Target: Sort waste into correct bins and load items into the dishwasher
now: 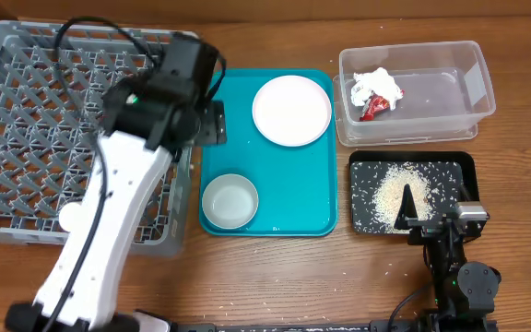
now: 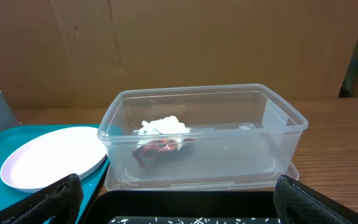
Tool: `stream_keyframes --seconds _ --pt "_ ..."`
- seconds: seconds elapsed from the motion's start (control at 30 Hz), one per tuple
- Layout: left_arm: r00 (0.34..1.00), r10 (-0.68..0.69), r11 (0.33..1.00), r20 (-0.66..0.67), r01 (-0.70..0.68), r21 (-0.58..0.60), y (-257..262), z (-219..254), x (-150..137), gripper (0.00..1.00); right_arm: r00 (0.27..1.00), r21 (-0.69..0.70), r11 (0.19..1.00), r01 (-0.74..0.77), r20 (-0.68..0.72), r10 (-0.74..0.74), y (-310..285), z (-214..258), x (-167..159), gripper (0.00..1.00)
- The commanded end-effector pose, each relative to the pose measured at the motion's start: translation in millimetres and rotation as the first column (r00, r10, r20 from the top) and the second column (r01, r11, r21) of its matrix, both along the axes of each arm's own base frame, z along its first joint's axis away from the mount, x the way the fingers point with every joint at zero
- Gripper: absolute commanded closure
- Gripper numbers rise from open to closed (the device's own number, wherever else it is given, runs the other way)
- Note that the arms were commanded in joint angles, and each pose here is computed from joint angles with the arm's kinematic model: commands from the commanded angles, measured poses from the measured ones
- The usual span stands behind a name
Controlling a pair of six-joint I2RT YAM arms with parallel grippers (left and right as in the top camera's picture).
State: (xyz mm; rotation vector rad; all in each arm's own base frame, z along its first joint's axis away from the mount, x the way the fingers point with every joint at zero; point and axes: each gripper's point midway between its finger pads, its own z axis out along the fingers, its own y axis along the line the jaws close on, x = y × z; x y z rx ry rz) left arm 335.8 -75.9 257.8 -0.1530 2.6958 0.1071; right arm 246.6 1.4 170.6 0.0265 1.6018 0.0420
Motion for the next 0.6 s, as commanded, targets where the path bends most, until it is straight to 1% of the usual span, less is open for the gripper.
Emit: stream_keyframes --seconds 0.0,0.1,0.13,0.23,0.27,0.37,0.47,0.57 --pt "0.987 -0.003 0.990 -0.160 -0.019 -0.137 -22.7 -25.9 -26.4 0.30 1.000 -0.004 1.000 -0.003 0.007 0.003 0.8 -0.9 0.0 0.00" --pt "0.969 0.042 0.993 -0.245 -0.067 -0.096 -17.8 -65.3 -38.1 0.46 1.000 -0.004 1.000 -0.003 0.007 0.003 0.8 -0.9 0.0 0.00" --pt "0.960 0.071 0.993 -0.271 -0.094 -0.076 -14.6 -82.6 -42.0 0.50 1.000 -0.004 1.000 -0.003 0.007 0.003 0.8 -0.9 0.0 0.00" --pt "0.940 0.122 0.989 -0.318 -0.141 -0.037 -7.9 -127.3 -50.9 0.49 1.000 -0.004 1.000 -0.003 0.007 0.003 0.8 -0.9 0.0 0.00" --pt "0.936 0.124 0.989 -0.330 -0.142 -0.030 -6.4 -144.2 -53.7 0.51 1.000 -0.004 1.000 -0.003 0.007 0.003 0.8 -0.9 0.0 0.00" --pt "0.932 0.128 0.990 -0.340 -0.141 -0.016 -2.8 -182.9 -60.3 0.49 1.000 -0.004 1.000 -0.003 0.007 0.003 0.8 -0.9 0.0 0.00" --pt "0.934 0.148 0.989 -0.325 -0.148 0.024 5.6 -200.4 -61.3 0.50 1.000 -0.004 1.000 -0.003 0.007 0.003 0.8 -0.9 0.0 0.00" --pt "0.941 0.134 0.991 -0.309 -0.137 0.012 3.4 -213.0 -57.3 0.51 1.000 -0.004 1.000 -0.003 0.007 0.003 0.8 -0.9 0.0 0.00"
